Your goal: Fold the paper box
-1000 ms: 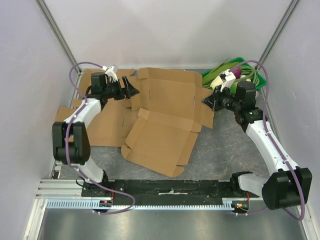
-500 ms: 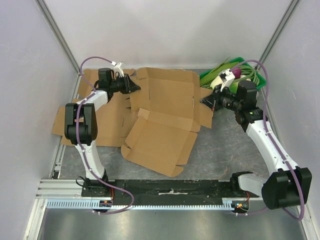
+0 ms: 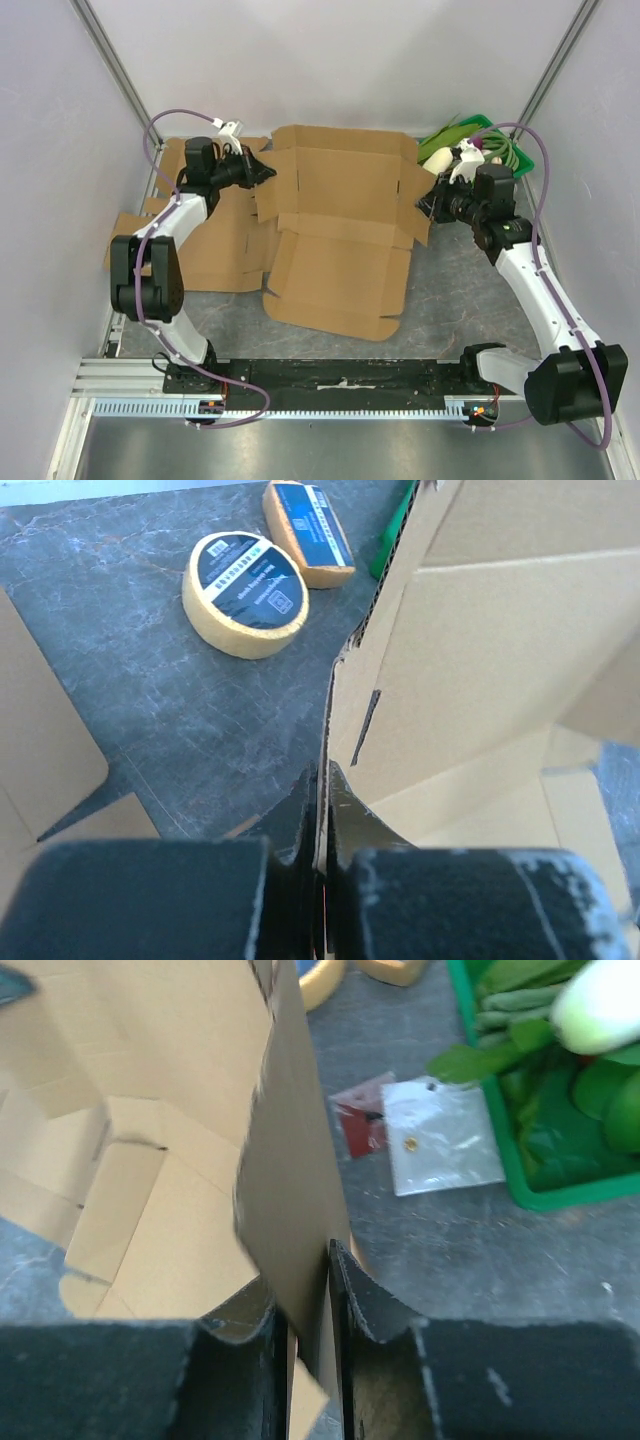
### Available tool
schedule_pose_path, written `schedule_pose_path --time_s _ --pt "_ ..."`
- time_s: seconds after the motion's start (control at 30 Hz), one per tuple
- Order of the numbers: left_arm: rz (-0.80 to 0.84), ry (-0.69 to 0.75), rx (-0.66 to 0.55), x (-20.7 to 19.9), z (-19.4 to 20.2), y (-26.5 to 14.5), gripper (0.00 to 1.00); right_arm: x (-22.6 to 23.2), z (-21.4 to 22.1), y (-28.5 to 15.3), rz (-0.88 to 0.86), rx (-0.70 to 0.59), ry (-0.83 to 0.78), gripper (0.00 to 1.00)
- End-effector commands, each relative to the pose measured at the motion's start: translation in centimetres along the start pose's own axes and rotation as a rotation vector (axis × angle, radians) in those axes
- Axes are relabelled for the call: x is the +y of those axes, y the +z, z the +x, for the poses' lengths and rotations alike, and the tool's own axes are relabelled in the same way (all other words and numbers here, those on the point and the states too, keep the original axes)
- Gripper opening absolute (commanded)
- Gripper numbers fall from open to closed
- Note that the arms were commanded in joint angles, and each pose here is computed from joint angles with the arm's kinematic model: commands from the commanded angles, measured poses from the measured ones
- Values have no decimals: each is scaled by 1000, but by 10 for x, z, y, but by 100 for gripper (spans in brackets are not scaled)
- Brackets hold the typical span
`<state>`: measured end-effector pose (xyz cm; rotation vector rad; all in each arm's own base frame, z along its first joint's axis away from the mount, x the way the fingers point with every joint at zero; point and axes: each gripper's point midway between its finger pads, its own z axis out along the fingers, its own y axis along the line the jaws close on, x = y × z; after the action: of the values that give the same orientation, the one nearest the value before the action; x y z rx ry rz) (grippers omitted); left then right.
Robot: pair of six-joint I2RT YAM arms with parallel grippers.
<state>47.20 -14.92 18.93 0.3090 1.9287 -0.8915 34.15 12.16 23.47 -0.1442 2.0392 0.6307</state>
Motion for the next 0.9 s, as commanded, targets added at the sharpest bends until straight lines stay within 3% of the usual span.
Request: schedule_pose_path --time_s 0.0,0.07,0.13,0.2,0.3,0.37,0.43,0.57,0.63,0.87 --pt "53 93 -92 -34 -22 -26 2 -17 -14 -18 139 -1 -55 24" --pt "73 91 -83 -42 -19 -31 2 -39 -22 -27 284 -21 -54 31" --pt "98 98 -72 -54 -18 -40 2 -56 -36 -43 419 -20 -84 57" --pt "127 125 -77 -65 -17 -49 2 -68 -56 -59 530 -30 -161 64" --pt "156 136 -57 -75 -14 -56 2 -49 -111 -70 524 -124 -270 72" --pt "180 151 -56 -83 -15 -61 2 -11 -138 -59 380 -171 -372 81" --pt "212 168 -51 -90 -12 -64 2 43 -147 -31 98 -172 -546 85" --pt "272 187 -32 -102 -4 -68 2 145 -122 22 -323 -94 -836 83" --pt "299 207 -19 -106 1 -70 2 161 -116 46 -434 -58 -877 82" --pt "333 269 13 -113 14 -77 2 163 -116 85 -501 -18 -976 79"
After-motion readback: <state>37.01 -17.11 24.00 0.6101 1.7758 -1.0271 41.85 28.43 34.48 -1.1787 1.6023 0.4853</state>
